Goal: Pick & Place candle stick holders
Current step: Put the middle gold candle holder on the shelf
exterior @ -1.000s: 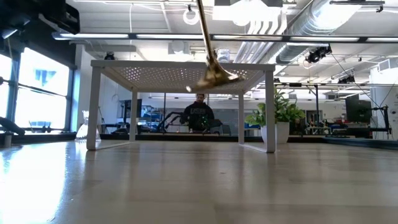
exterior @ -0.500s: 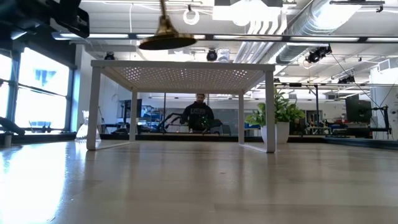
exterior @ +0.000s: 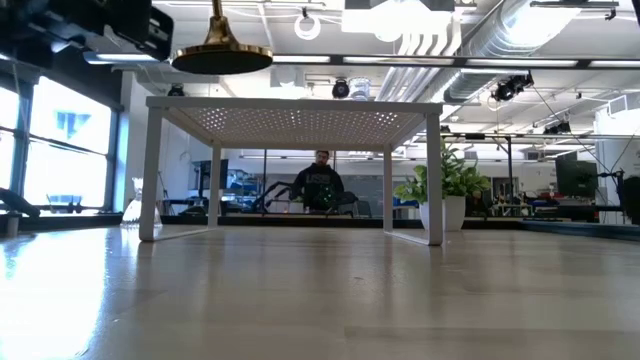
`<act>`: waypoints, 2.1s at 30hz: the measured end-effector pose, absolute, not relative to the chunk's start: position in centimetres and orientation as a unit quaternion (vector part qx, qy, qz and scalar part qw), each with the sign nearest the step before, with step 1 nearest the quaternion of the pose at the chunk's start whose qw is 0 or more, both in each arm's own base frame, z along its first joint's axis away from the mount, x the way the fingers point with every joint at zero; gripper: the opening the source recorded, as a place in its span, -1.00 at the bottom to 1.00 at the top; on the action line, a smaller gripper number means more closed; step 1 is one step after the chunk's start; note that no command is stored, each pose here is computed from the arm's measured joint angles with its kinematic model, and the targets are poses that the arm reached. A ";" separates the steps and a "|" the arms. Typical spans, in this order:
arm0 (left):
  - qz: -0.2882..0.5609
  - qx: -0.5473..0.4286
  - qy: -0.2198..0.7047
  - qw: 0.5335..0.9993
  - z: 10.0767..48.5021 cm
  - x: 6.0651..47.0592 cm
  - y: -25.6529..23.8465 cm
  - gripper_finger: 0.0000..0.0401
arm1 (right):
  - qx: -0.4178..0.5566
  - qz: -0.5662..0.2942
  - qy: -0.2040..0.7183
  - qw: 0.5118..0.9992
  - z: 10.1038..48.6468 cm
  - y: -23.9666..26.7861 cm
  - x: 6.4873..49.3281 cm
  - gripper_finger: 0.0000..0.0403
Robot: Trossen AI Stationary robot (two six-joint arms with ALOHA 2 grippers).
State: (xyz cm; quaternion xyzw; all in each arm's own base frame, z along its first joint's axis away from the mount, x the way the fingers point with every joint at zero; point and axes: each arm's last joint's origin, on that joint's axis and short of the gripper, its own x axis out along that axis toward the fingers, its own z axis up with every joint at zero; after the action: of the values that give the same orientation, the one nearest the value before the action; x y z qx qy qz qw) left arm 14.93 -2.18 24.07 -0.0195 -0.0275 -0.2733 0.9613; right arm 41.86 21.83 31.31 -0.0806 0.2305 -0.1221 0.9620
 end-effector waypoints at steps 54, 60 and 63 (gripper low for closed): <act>-0.308 0.009 0.021 0.951 26.2 20.6 -6.4 -0.06 | -0.092 -0.032 0.164 0.982 33.8 18.7 44.2 -0.99; -0.308 0.013 0.016 0.951 26.3 20.6 -6.4 -0.06 | -0.090 -0.029 0.166 0.982 33.8 17.5 44.7 -0.99; -0.307 0.013 0.016 0.951 26.3 20.6 -6.4 -0.06 | -0.089 -0.032 0.167 0.981 33.8 17.0 44.9 -0.99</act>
State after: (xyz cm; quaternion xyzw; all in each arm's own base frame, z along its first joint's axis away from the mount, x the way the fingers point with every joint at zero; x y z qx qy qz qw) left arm 20.56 -6.36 26.31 0.0133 0.0160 -0.3070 0.9515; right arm 44.91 17.04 33.78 -0.0887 0.1670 -0.0321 0.9814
